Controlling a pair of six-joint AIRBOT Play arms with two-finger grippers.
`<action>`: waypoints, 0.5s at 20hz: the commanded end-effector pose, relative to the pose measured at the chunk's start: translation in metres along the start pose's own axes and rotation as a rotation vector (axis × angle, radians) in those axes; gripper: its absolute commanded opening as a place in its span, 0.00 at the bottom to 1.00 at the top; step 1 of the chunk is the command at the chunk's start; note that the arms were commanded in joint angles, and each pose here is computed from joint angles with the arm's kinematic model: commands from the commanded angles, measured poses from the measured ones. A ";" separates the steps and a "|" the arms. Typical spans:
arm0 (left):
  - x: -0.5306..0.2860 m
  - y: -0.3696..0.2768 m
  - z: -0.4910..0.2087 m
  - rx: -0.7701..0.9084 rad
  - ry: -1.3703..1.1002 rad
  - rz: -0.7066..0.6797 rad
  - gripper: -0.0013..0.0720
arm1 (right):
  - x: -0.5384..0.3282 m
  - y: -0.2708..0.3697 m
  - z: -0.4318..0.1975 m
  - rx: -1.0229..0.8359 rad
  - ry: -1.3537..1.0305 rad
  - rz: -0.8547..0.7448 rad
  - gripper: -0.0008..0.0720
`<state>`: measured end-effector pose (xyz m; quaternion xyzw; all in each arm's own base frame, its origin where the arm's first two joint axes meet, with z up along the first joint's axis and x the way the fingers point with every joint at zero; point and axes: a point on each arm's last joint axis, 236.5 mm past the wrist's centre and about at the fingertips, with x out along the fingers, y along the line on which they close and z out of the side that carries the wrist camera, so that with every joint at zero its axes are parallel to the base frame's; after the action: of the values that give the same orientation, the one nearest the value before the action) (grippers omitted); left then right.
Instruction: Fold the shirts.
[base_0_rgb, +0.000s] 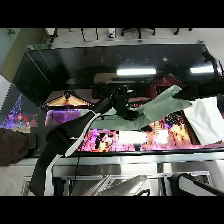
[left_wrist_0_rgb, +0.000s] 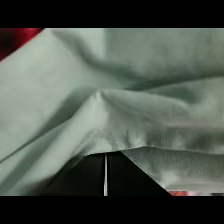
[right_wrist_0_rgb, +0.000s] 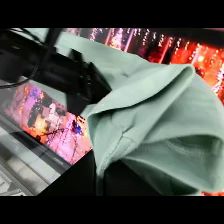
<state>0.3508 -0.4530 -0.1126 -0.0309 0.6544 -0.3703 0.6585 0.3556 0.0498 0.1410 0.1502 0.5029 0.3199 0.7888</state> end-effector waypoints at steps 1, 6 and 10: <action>0.017 -0.030 0.013 -0.027 -0.015 -0.105 0.04 | -0.008 0.020 -0.001 -0.030 0.004 0.005 0.04; -0.035 -0.026 0.013 -0.022 0.011 -0.114 0.04 | 0.000 0.016 -0.002 -0.018 0.028 0.018 0.04; -0.173 -0.011 0.020 0.030 -0.068 -0.114 0.04 | 0.013 0.033 -0.003 -0.011 0.059 0.051 0.04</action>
<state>0.3763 -0.4290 -0.0247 -0.0742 0.6393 -0.4042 0.6499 0.3479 0.0690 0.1487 0.1439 0.5127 0.3373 0.7763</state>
